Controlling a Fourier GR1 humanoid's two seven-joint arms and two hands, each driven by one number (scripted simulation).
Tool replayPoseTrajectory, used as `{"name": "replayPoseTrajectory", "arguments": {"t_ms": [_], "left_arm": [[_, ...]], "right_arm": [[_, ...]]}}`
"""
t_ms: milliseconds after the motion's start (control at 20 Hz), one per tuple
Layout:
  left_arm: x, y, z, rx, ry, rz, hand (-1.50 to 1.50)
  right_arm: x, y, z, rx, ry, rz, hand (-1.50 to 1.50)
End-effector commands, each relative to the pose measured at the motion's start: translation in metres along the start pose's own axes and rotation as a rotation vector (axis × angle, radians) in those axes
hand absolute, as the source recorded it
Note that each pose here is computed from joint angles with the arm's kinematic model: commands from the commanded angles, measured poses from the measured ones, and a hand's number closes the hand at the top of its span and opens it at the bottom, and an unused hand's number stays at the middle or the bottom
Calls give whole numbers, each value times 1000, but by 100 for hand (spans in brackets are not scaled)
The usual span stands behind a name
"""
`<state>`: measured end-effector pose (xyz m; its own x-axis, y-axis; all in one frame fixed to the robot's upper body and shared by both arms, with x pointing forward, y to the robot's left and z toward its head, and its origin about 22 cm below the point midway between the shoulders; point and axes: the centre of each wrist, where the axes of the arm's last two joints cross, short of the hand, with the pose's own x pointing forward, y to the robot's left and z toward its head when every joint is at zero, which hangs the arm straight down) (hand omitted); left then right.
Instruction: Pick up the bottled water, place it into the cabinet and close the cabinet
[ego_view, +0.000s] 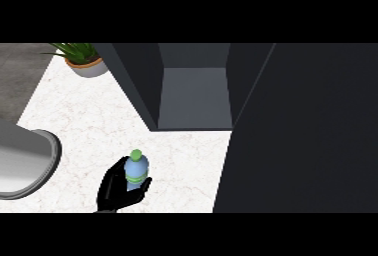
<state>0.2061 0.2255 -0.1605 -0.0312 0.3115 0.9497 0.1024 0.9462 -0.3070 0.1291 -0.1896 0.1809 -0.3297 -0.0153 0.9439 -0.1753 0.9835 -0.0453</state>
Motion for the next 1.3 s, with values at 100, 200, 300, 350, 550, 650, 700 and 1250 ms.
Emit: {"name": "replayPoseTrajectory", "arguments": {"t_ms": [100, 200, 300, 350, 550, 650, 700, 1250], "left_arm": [[-3, -17, -8, -40, -117, -134, 150], [13, -20, -43, -18, -123, -162, 150], [10, -14, -45, -31, -102, -187, 150], [13, -3, -62, -10, -126, -160, 150], [40, -1, -97, -50, -136, -128, 150], [22, -33, -89, -74, -142, -87, 150], [23, -22, -93, -76, -140, -34, 150], [55, -84, -134, -134, -143, 15, 150]], "right_arm": [[29, -10, 23, 26, -64, -9, -150], [31, -13, 17, 9, -69, -23, -150], [26, -19, 27, 2, -53, 22, -150], [20, -16, 19, -33, -63, 3, -150], [13, -34, 25, -39, -64, 47, -150], [-1, -41, 18, -75, -53, 51, -150], [9, -31, 29, -74, -54, 45, -150], [6, -62, 32, -100, -40, 55, -150]]}}
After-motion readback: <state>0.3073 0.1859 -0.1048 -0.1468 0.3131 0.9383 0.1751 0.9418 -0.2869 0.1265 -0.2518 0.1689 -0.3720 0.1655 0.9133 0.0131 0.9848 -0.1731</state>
